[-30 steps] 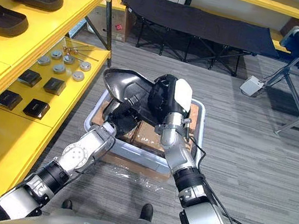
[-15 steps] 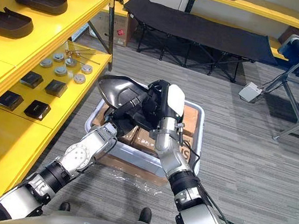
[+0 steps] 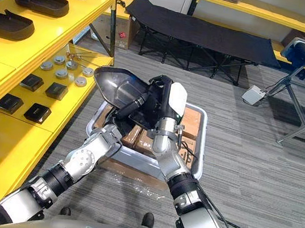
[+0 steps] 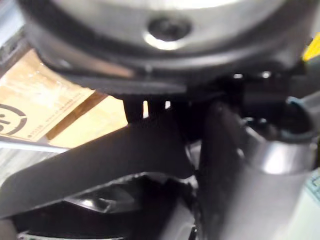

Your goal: Walk over and take three plastic housings, then place them on the shelf

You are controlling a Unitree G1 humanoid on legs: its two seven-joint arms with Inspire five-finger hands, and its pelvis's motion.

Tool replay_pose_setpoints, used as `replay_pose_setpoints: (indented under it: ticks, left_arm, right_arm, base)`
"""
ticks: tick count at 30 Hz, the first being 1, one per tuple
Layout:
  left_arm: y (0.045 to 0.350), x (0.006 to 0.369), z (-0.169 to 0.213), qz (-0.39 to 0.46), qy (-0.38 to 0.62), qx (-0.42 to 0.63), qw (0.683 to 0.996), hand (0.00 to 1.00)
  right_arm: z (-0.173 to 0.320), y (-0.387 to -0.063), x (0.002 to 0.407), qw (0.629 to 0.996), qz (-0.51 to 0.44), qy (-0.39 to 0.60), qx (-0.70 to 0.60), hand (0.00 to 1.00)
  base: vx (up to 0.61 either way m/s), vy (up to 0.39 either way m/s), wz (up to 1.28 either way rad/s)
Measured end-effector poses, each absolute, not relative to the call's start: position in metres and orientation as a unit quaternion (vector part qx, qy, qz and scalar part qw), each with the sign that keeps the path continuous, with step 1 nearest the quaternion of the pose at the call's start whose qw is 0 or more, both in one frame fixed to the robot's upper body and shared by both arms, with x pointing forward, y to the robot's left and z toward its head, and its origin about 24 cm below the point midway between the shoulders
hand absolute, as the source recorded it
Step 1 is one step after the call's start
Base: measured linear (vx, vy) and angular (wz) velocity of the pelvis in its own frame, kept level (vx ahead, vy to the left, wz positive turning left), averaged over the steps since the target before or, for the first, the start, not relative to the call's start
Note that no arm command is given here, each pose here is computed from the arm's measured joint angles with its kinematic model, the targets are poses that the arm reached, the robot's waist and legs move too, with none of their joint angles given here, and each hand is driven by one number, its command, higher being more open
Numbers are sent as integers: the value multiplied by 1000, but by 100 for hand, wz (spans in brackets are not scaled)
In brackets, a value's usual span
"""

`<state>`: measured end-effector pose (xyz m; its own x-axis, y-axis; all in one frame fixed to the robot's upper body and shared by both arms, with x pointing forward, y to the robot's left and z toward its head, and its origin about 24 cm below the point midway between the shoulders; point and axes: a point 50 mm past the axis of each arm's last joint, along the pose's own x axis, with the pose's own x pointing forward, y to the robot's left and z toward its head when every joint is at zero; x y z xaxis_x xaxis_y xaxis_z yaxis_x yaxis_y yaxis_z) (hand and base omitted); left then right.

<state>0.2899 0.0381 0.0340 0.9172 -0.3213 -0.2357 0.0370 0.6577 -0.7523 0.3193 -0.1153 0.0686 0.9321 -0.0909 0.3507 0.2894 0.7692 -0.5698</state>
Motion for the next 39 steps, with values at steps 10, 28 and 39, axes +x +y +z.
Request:
replay_pose_setpoints:
  ticks: [10,28,39]
  left_arm:
    - [43,288,46,-96,119,-416,896,0]
    - [81,289,78,8,-18,-422,906,0]
    - [76,288,91,-32,-41,-387,920,0]
  right_arm:
    - [84,-110,313,930,-111,-192,-292,0]
    - [60,-98,287,971,-129,-133,-153,0]
    - [63,-100,282,973,-138,-142,-119,0]
  base:
    - [-1,0,-1]
    - [-2,0,-1]
    - [-1,0,-2]
